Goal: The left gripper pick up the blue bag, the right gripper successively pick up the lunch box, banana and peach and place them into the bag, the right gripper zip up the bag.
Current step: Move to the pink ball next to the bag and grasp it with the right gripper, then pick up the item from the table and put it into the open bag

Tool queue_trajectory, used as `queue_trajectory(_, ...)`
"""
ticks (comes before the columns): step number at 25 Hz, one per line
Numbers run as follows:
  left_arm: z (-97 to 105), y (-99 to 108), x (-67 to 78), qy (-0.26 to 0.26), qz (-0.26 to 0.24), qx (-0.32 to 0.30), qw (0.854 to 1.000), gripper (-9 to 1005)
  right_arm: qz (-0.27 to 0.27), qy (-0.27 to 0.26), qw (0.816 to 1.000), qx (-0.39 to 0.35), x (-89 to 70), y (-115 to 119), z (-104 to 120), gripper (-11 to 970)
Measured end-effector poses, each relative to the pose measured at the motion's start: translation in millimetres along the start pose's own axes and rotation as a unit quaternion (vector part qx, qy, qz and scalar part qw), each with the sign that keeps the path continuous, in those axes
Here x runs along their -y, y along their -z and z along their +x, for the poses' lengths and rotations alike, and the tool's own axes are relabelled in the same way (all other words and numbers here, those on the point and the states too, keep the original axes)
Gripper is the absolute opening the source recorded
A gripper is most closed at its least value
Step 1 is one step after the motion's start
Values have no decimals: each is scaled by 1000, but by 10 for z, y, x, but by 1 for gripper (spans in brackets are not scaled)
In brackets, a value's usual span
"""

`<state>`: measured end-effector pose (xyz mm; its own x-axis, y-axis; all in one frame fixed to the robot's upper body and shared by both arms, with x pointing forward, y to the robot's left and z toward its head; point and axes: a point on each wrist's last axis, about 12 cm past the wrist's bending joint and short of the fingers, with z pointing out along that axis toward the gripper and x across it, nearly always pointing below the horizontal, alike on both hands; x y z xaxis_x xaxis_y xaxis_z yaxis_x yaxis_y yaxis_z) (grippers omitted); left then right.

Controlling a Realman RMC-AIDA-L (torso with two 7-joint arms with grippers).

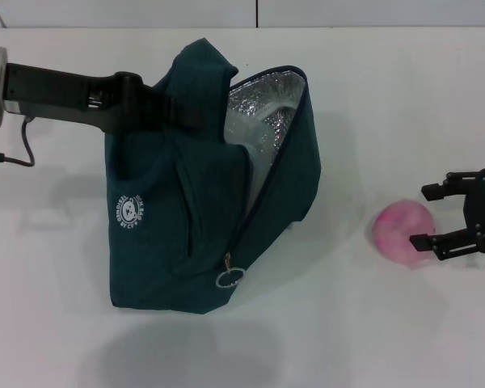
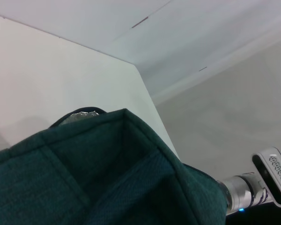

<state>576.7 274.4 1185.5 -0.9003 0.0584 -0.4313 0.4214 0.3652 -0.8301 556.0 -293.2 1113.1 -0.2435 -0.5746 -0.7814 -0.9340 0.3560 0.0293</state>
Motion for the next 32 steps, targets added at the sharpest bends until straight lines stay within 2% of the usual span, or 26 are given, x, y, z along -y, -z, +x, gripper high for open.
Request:
queue_trajectory(20, 10, 5, -8, 1, -1, 0, 1000, 38, 3, 22, 1000, -20, 1, -189, -44, 818)
queue_trajectory(24, 6, 3, -6, 0, -1, -1, 1000, 38, 0, 27, 999, -24, -6, -209, -47, 581)
queue_trajectory(31, 5, -4, -3, 0, -1, -1, 1000, 38, -2, 27, 999, -22, -19, -192, -46, 362)
queue_trajectory(32, 5, -5, -3, 0, -1, -1, 1000, 38, -3, 27, 999, -21, -19, -188, -49, 356)
